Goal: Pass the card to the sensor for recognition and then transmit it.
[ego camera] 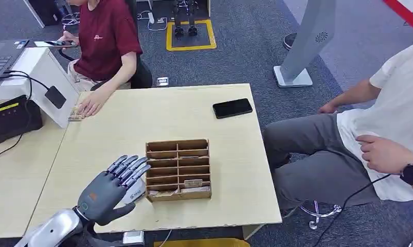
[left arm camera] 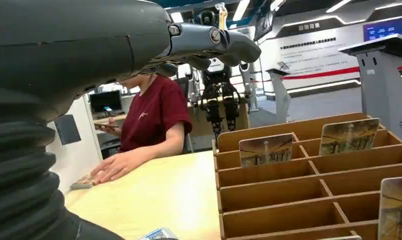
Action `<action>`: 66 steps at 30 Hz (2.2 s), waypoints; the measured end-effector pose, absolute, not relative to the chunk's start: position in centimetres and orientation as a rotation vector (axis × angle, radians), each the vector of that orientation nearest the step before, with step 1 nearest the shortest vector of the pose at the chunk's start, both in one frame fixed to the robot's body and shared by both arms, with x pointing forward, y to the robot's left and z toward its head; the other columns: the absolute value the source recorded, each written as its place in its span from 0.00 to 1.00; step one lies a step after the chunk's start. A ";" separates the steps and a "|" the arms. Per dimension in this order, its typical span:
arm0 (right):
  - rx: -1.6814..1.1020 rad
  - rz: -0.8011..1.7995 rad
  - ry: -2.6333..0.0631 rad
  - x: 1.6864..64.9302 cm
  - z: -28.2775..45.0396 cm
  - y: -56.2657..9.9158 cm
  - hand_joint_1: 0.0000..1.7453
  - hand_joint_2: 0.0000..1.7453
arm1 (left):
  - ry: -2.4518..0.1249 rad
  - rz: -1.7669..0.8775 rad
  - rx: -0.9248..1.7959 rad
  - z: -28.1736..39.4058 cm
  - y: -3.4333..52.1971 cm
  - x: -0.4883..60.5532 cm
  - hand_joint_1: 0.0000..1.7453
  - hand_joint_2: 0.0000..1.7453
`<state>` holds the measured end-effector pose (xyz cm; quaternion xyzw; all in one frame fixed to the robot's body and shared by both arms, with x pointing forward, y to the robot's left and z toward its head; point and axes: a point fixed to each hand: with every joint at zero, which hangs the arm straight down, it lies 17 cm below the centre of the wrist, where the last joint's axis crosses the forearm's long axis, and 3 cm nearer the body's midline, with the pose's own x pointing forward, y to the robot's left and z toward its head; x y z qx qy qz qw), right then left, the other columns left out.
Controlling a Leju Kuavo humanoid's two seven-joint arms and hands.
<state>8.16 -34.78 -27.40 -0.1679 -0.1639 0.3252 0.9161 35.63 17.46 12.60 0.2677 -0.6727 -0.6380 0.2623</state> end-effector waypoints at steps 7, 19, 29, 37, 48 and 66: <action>-0.346 0.670 -0.337 8.2 -27.4 -34.8 0.00 0.00 | -1.801 -1.724 0.640 11.4 17.3 34.7 0.00 1.00; -0.347 0.671 -0.342 8.4 -27.4 -34.8 0.00 0.00 | -1.735 -1.738 0.516 8.8 17.5 33.4 0.00 1.00; -0.348 0.670 -0.343 8.5 -27.3 -34.8 0.00 0.00 | -1.697 -1.739 0.539 7.3 17.0 33.0 0.00 1.00; -0.349 0.665 -0.339 8.5 -27.4 -34.9 0.00 0.00 | -1.687 -1.721 0.560 6.4 15.8 33.2 0.00 1.00; -0.346 0.663 -0.339 8.4 -27.4 -34.5 0.00 0.00 | -1.725 -1.637 0.587 7.3 12.7 34.6 0.00 1.00; -0.344 0.664 -0.344 8.5 -27.4 -34.3 0.00 0.00 | -1.693 -1.619 0.579 6.1 12.5 35.0 0.00 1.00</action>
